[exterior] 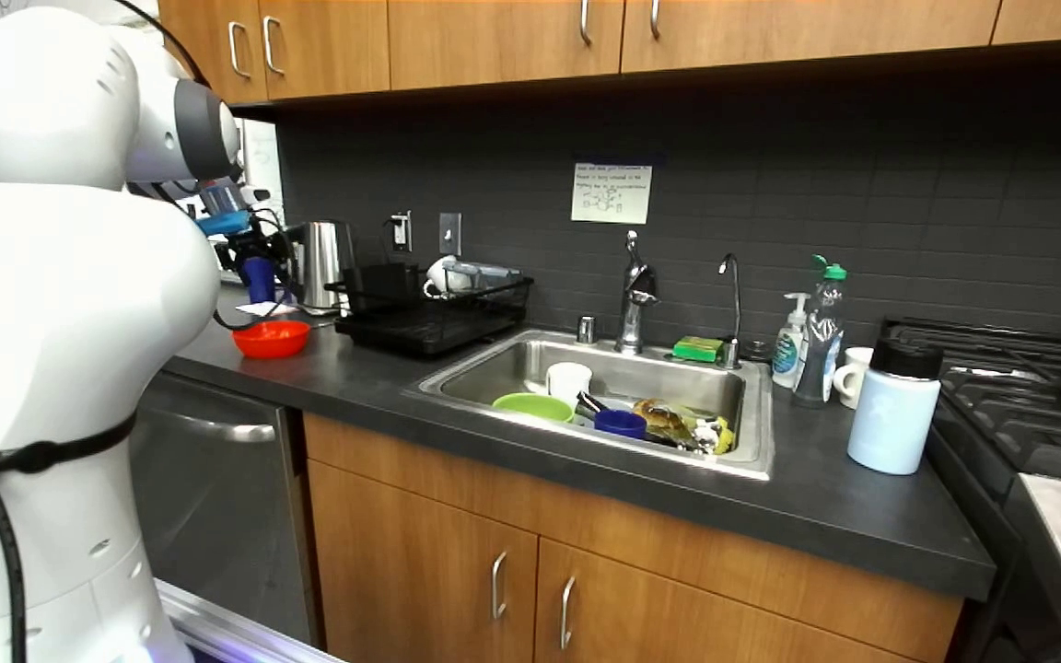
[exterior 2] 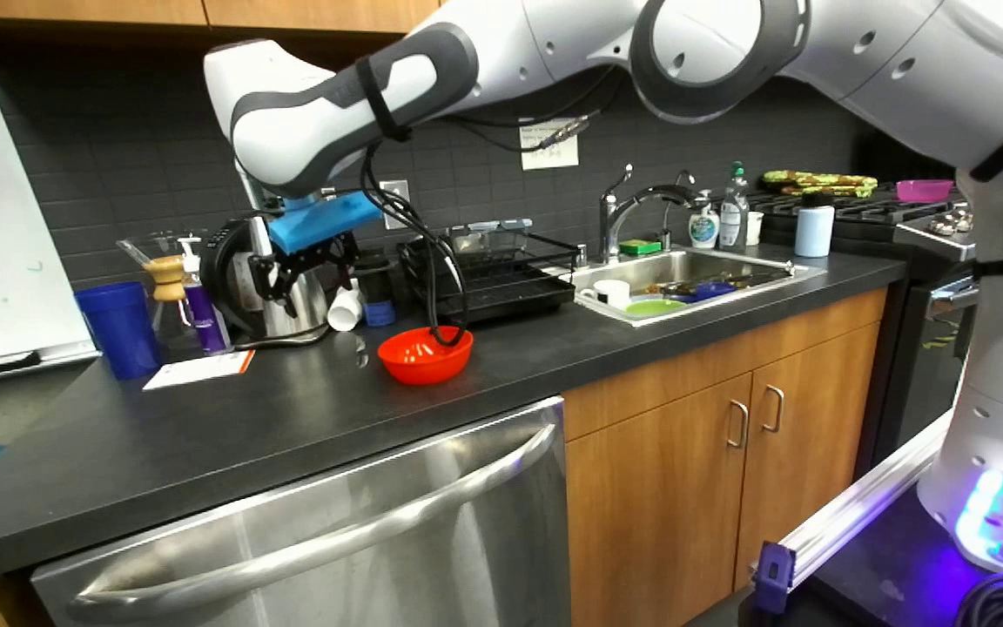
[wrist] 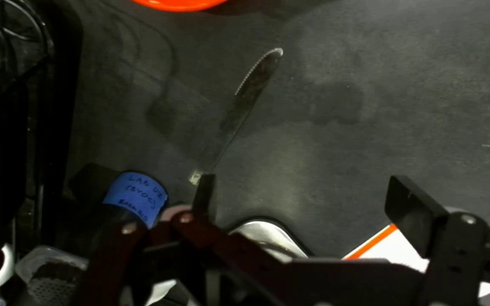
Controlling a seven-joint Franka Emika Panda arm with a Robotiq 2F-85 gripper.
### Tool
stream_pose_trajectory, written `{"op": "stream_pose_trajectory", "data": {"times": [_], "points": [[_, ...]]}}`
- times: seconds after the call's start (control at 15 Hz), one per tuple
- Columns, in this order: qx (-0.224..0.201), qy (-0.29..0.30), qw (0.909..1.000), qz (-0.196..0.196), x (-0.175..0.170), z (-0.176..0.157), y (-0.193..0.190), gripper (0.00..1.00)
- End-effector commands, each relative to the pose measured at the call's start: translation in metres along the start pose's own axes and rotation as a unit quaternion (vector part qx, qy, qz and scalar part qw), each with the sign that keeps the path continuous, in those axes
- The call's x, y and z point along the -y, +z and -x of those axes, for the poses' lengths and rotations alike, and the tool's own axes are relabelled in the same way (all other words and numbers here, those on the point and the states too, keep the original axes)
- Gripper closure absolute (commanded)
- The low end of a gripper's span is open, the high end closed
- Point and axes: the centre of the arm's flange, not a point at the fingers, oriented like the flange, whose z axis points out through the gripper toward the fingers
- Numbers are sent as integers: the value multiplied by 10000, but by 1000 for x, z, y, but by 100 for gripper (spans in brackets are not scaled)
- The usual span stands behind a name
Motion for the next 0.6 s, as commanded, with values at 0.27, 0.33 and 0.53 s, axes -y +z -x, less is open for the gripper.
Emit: {"op": "stream_pose_trajectory", "data": {"times": [0.27, 0.33, 0.53], "points": [[101, 11, 9999, 112, -5, -23, 13, 0], [99, 19, 9999, 106, -4, -25, 13, 0], [98, 101, 9999, 28, -1, -30, 15, 0]]}}
